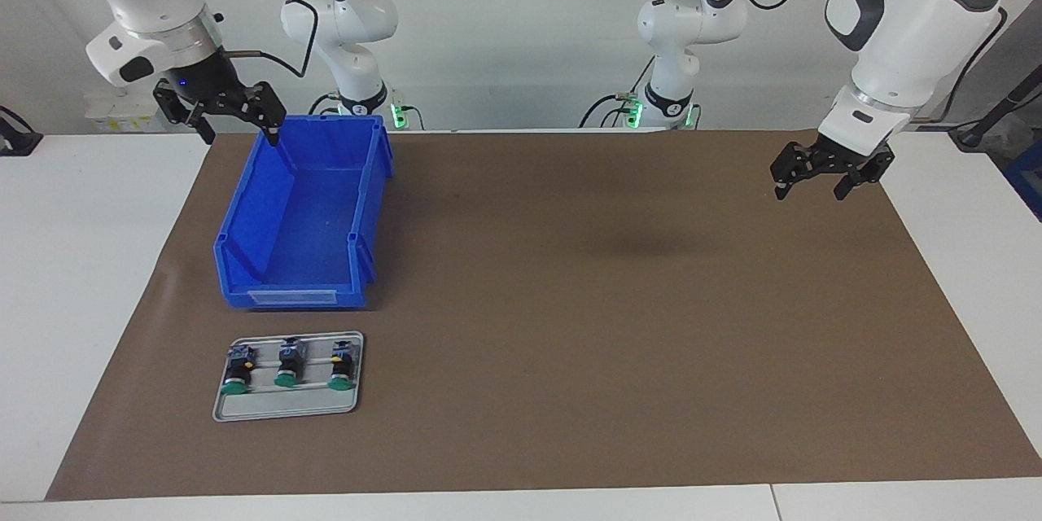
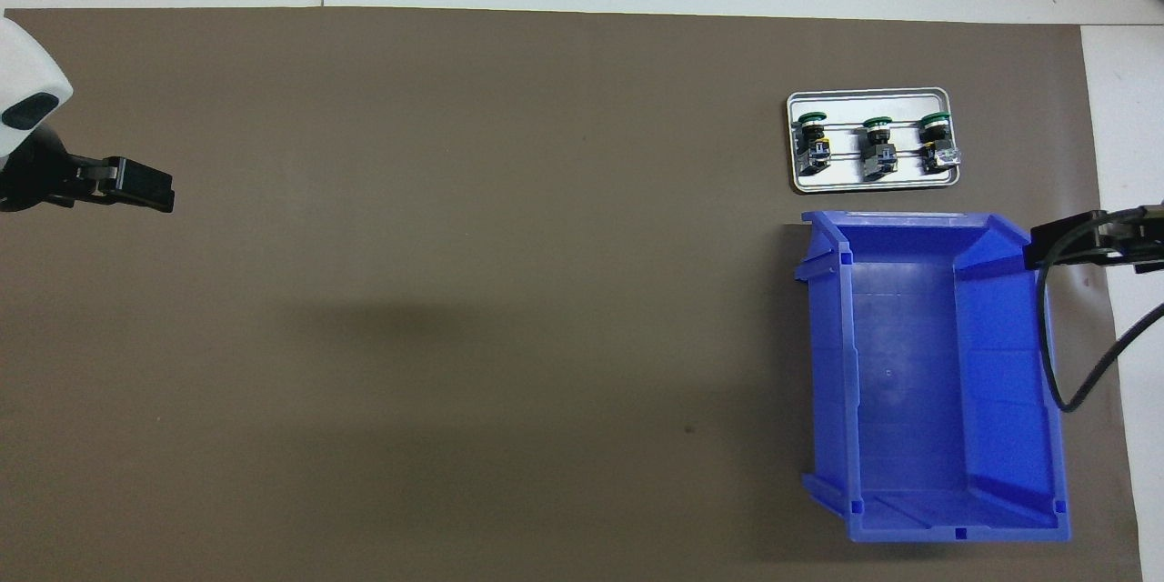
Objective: Place and press button with both arms
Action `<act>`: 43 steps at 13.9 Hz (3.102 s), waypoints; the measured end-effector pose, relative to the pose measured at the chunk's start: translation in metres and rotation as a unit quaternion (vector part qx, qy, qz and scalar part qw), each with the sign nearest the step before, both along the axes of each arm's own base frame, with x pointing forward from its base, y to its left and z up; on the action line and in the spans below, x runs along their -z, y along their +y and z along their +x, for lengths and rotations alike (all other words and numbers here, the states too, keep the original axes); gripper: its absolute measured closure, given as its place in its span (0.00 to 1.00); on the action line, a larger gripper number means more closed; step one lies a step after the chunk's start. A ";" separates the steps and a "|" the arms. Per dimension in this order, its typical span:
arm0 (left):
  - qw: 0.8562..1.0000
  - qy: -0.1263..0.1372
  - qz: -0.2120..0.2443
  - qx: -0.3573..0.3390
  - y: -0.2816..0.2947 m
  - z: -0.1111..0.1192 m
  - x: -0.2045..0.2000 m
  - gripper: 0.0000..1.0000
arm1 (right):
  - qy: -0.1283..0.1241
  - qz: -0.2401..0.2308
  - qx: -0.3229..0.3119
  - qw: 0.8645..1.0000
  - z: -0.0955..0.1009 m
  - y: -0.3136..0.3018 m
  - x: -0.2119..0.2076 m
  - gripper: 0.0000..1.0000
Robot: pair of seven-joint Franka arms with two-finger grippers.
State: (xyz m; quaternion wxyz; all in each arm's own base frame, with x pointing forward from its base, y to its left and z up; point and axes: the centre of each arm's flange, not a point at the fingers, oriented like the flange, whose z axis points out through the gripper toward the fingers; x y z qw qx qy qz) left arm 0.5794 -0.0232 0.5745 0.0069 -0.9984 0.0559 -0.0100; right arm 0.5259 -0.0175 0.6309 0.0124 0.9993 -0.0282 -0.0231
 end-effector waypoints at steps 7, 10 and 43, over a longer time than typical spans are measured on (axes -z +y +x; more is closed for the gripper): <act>1.000 0.000 0.000 0.000 0.000 0.000 0.000 0.00 | -0.005 0.000 0.006 1.000 0.001 -0.006 0.001 0.00; 1.000 0.000 0.000 0.000 0.000 0.000 0.000 0.00 | -0.024 -0.001 0.015 1.000 0.009 -0.018 0.009 0.00; 1.000 0.000 0.000 0.000 0.000 0.000 0.000 0.00 | -0.084 0.017 -0.003 0.996 0.179 -0.017 0.323 0.67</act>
